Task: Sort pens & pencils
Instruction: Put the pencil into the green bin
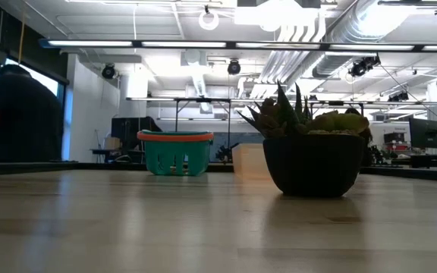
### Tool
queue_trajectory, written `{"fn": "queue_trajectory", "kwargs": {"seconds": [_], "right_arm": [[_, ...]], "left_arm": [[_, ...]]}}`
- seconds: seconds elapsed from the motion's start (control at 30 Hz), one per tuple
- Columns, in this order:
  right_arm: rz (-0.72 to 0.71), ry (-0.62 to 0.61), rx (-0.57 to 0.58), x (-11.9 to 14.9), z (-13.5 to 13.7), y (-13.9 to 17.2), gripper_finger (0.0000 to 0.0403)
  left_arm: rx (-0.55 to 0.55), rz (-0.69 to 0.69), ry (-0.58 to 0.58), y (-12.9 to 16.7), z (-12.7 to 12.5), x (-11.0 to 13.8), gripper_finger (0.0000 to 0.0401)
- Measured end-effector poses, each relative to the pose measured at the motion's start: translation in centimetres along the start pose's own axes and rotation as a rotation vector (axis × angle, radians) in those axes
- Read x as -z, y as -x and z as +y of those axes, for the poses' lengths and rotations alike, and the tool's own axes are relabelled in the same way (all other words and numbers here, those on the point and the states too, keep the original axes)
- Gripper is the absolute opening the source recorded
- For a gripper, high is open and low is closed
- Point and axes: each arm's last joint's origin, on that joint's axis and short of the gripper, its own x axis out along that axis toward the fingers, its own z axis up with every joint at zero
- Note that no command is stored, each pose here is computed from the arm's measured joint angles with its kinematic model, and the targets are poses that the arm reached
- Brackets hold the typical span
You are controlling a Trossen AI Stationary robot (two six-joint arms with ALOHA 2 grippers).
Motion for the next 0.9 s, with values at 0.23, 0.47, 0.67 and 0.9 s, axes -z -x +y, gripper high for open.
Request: {"fn": "queue_trajectory", "kwargs": {"seconds": [0.23,0.47,0.67,0.9], "right_arm": [[0.001,-0.004,0.0,0.0,0.0,0.0,0.0096],[0.001,-0.001,0.0,0.0,0.0,0.0,0.0096],[0.0,-0.001,0.0,0.0,0.01,0.0,0.0096],[0.0,0.002,0.0,0.0,0.0,0.0,0.0096]], "left_arm": [[-0.02,0.0,0.006,-0.05,0.07,-0.03,0.0122],[-0.007,0.006,0.017,-0.05,0.11,-0.34,0.0122],[0.035,0.003,0.053,-0.06,-0.12,-0.72,0.0122],[0.057,0.028,0.076,-0.06,-0.29,-0.63,0.0122]]}}
